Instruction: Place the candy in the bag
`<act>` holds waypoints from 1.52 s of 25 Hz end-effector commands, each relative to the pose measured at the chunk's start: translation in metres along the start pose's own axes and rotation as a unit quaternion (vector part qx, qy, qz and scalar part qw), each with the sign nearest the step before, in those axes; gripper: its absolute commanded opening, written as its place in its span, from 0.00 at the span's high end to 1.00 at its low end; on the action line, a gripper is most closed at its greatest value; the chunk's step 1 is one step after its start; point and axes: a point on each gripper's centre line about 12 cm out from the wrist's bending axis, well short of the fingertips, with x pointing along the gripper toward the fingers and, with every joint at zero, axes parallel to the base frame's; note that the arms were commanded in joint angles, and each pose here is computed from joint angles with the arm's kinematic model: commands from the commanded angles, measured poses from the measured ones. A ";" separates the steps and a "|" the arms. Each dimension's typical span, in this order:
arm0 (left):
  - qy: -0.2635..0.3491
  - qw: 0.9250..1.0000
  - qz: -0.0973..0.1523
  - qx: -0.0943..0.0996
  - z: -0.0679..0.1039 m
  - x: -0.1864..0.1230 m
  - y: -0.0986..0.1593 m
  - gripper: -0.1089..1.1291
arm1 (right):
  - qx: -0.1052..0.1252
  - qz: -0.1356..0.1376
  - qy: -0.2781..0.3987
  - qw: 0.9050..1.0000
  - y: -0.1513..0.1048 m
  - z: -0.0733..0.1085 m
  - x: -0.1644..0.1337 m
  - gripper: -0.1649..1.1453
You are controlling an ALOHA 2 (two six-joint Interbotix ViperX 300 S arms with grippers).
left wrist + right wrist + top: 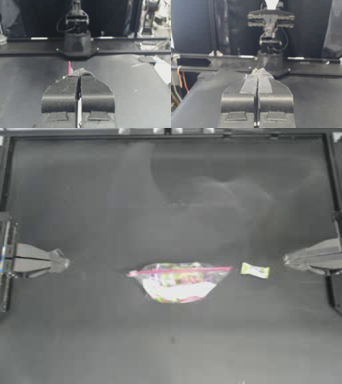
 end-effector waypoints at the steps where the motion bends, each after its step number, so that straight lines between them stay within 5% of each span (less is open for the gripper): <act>1: -0.012 1.000 -0.002 0.014 0.005 -0.002 0.000 0.94 | 0.008 -0.001 -0.005 1.000 0.000 -0.001 -0.001 0.93; 5: -0.012 1.000 -0.003 0.023 0.007 -0.002 -0.001 0.85 | 0.008 -0.001 -0.006 1.000 0.000 -0.002 -0.001 0.81; 10: -0.011 1.000 -0.002 0.030 0.006 -0.002 -0.001 0.81 | 0.001 0.000 -0.007 1.000 0.000 -0.001 -0.001 0.78; 13: -0.004 1.000 -0.004 0.030 0.004 -0.002 -0.001 0.58 | -0.003 0.001 -0.007 1.000 0.000 -0.001 -0.001 0.65; 16: 0.013 1.000 -0.004 0.028 0.001 0.000 -0.001 0.20 | -0.012 0.004 -0.008 1.000 0.001 -0.001 -0.001 0.40; 18: 0.020 0.999 -0.003 0.028 0.000 0.001 -0.001 0.03 | -0.016 0.006 -0.011 1.000 0.001 0.001 -0.001 0.22; 21: 0.030 0.999 -0.001 0.029 -0.003 0.002 0.000 0.10 | -0.016 0.007 -0.014 1.000 0.002 0.004 0.000 0.07; 31: 0.107 0.993 0.030 0.028 -0.025 0.012 0.014 0.09 | 0.001 -0.007 0.059 0.998 -0.003 0.024 0.017 0.12; 38: 0.141 0.989 0.047 0.026 -0.040 0.017 0.023 0.09 | 0.011 -0.027 0.171 0.985 -0.013 0.033 0.050 0.12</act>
